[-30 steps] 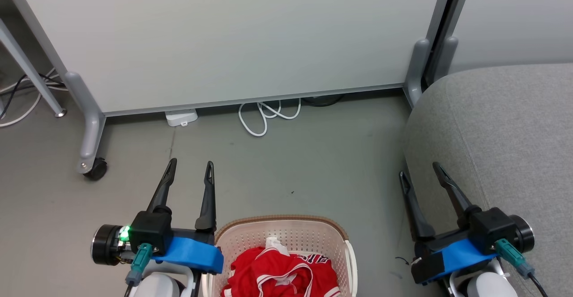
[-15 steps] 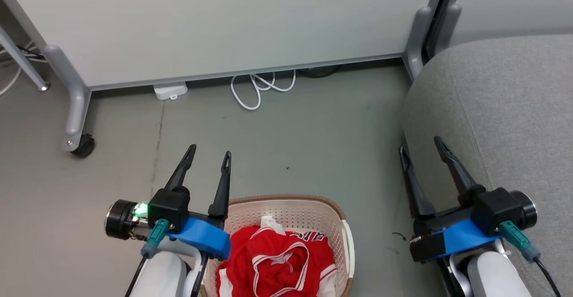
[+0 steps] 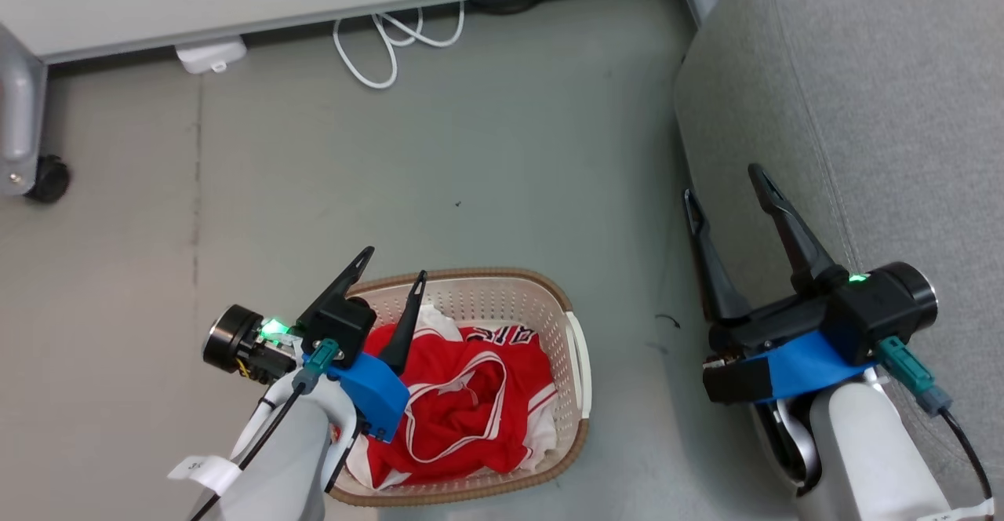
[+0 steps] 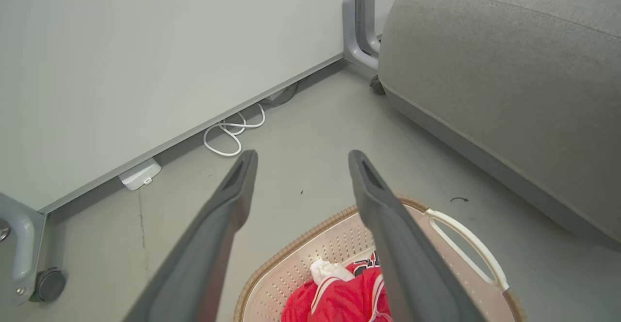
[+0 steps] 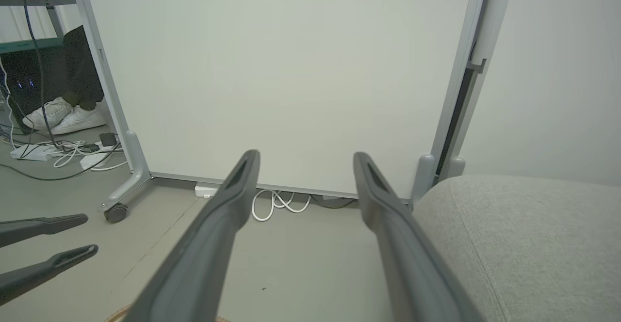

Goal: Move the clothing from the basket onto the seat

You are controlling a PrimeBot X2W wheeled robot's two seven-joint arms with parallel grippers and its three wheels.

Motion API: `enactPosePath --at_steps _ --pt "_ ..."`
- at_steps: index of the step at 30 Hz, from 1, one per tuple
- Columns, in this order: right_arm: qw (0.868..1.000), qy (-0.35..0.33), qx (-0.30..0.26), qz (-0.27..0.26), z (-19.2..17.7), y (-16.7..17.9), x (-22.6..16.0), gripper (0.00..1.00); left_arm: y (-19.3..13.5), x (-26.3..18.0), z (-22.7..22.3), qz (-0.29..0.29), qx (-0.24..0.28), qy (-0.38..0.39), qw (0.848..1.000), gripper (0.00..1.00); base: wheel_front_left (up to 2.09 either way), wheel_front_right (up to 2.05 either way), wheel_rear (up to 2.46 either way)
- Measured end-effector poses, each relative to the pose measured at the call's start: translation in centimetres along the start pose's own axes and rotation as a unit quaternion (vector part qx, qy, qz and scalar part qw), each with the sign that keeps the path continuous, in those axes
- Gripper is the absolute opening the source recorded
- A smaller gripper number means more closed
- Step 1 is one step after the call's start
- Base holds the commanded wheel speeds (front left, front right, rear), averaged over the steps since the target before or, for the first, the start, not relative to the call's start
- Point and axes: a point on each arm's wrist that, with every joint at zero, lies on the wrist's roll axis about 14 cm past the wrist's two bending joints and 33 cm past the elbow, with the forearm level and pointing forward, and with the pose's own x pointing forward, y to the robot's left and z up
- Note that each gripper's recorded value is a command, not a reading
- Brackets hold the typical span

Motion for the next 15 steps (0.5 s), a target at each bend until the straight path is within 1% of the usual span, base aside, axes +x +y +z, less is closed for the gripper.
enactPosePath --at_steps 3,7,12,15 --pt "1.0 0.006 -0.002 -0.004 -0.8 -0.5 0.5 1.0 -1.1 1.2 -2.1 -0.03 0.008 0.032 0.999 1.0 0.0 0.0 0.0" --pt "1.0 0.015 -0.004 -0.007 -2.0 -1.1 1.3 1.0 -2.3 2.3 -5.7 -0.067 0.013 0.084 0.994 1.0 0.0 0.0 0.0" --pt "1.0 0.025 -0.01 -0.006 -3.6 -1.6 2.6 1.0 -2.7 3.1 -10.4 -0.1 0.028 0.151 0.983 1.0 0.0 0.0 0.0" --pt "0.999 0.033 -0.013 0.002 -5.0 -1.5 3.5 1.0 -2.8 3.1 -13.6 -0.117 0.037 0.196 0.973 1.0 0.0 0.0 0.0"
